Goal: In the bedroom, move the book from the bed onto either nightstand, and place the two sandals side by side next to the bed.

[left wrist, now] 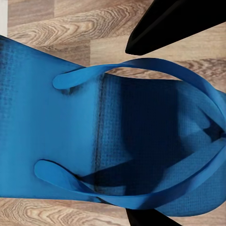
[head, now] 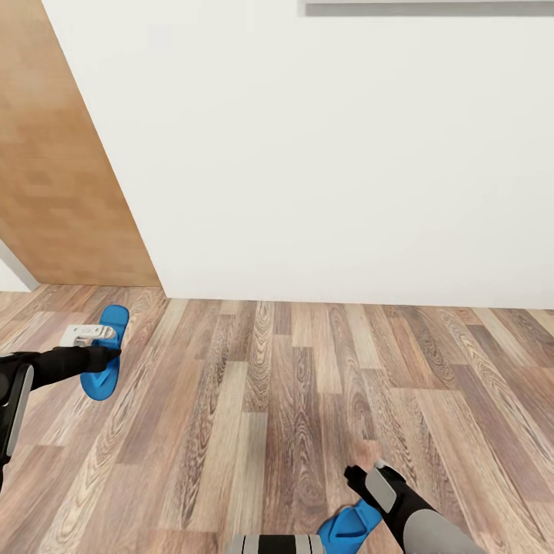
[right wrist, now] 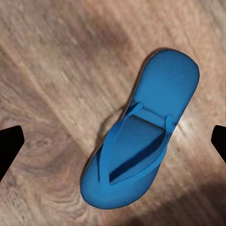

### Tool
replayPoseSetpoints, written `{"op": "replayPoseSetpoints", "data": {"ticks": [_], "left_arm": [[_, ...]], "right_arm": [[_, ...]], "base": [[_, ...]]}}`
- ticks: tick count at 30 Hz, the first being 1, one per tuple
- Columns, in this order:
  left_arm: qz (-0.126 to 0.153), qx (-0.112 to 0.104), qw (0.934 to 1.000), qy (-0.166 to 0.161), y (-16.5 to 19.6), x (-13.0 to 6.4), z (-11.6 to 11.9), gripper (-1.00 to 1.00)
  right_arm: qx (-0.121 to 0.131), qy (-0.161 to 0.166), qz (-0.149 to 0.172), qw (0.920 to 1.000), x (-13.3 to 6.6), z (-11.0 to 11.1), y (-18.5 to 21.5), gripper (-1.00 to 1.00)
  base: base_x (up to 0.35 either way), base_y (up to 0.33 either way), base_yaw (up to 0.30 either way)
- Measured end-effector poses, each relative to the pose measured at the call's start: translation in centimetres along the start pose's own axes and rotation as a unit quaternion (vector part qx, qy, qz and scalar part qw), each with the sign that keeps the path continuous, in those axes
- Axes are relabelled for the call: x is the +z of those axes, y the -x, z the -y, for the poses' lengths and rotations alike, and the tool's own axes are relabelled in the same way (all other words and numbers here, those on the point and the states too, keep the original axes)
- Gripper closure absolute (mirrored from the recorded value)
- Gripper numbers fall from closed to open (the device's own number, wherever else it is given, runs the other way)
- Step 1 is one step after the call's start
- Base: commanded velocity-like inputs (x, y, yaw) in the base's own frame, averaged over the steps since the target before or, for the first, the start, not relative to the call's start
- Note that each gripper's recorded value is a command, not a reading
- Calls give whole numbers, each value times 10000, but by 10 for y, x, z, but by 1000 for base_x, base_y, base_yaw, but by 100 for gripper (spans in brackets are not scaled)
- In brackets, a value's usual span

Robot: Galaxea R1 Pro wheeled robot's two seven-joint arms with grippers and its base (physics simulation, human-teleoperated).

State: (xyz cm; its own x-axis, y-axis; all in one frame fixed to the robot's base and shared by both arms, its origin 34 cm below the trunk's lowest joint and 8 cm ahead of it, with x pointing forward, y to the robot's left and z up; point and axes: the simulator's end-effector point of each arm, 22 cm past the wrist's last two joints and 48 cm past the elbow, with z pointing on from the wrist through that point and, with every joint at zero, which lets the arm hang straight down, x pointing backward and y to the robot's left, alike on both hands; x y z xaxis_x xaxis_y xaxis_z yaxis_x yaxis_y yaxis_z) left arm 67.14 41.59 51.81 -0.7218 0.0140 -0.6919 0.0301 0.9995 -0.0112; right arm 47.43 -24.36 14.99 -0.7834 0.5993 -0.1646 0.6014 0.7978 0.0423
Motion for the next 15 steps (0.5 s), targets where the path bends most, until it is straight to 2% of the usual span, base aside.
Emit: {"op": "replayPoseSetpoints", "data": {"ticks": [15], "left_arm": [[-24, 0, 10000, 2, -2, 2, 0, 100]], "right_arm": [[21, -52, -7, 10000, 1, 1, 0, -100]], "base": [[0, 0, 0]]}}
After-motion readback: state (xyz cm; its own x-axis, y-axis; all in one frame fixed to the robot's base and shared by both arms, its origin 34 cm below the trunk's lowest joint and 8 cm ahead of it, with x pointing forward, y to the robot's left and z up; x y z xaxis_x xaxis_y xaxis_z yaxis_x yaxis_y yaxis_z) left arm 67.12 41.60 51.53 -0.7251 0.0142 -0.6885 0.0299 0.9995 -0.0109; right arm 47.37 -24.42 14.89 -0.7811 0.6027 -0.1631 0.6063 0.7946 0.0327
